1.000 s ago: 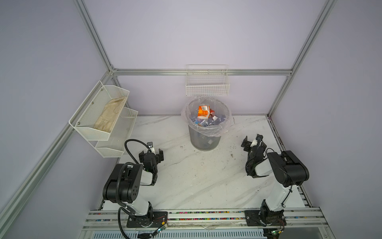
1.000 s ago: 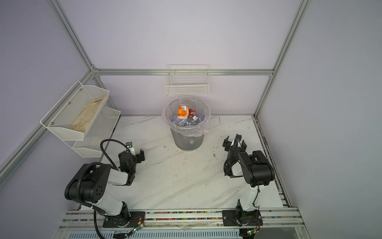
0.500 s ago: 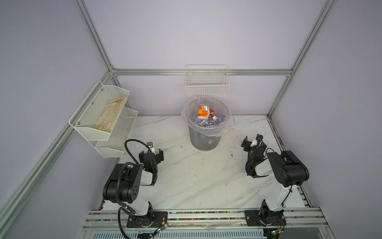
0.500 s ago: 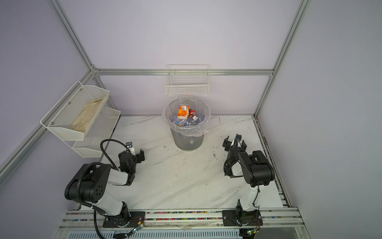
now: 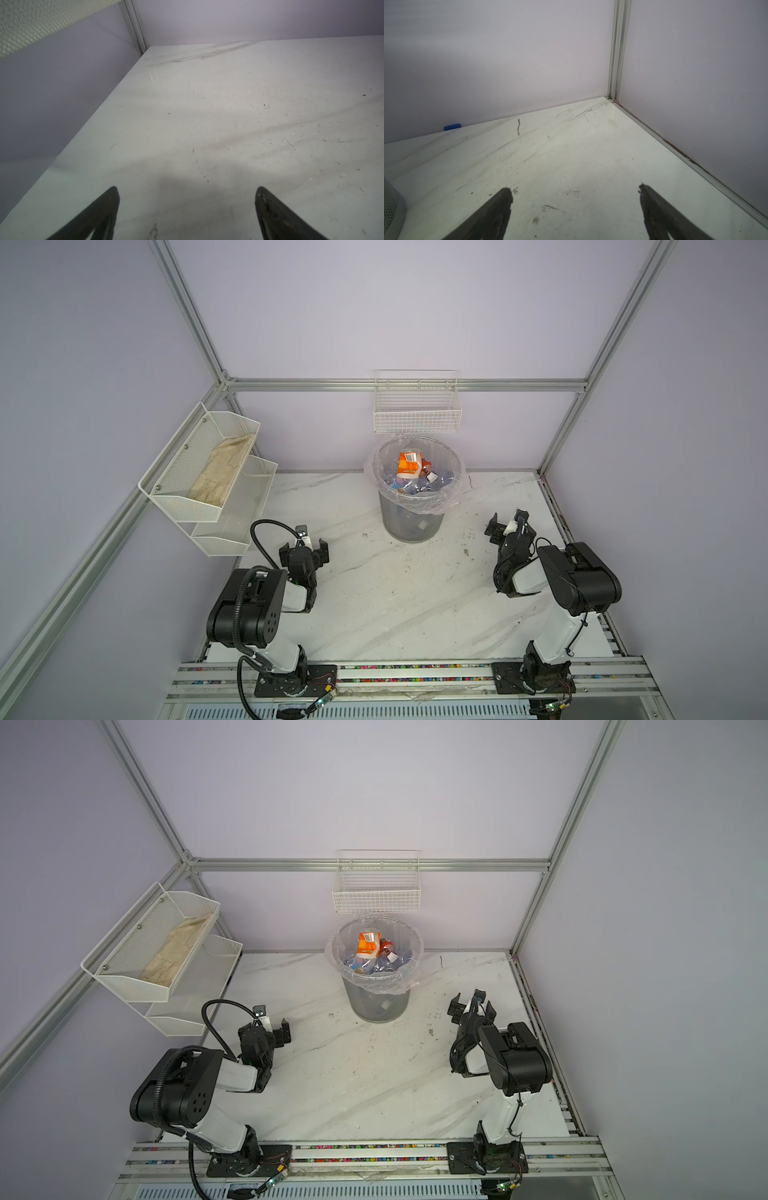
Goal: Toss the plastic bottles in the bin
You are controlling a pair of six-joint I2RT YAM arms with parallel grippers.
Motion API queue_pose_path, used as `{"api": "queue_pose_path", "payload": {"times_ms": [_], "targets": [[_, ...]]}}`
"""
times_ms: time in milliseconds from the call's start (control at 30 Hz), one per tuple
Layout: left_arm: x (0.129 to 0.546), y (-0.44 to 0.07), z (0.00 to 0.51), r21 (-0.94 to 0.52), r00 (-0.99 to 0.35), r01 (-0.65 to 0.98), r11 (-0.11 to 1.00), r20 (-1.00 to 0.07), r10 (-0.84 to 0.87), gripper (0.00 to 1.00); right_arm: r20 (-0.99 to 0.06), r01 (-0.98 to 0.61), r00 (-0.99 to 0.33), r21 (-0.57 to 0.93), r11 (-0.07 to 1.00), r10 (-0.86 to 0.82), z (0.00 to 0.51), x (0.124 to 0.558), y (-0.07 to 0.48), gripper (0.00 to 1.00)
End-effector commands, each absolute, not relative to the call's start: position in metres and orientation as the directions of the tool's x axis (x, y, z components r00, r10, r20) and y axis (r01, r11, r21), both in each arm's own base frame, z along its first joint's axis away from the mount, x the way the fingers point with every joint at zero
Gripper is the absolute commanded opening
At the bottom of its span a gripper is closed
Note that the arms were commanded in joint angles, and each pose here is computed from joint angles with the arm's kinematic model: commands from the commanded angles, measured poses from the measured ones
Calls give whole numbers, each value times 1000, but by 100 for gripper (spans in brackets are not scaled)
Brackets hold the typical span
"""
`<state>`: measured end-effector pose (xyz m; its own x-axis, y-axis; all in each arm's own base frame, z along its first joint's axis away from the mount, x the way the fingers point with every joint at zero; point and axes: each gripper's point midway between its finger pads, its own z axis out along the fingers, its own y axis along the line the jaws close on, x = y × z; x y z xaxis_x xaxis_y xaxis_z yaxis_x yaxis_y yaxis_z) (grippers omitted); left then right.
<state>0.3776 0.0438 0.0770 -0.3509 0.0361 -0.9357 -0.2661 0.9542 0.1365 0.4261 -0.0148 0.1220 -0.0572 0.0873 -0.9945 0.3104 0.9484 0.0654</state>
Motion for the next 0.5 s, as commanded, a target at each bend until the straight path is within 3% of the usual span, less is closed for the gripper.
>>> {"api": "queue_pose_path", "payload": {"times_ms": [0,467], "targets": [[397,45,116,86,-231,-286,954,-973,19,100,-996,315,1,85,945,90,139,426,-17,98],[397,45,116,87,-231,-286,954,-973,19,100,-996,314,0,86,946,90,139,426,-17,98]]}}
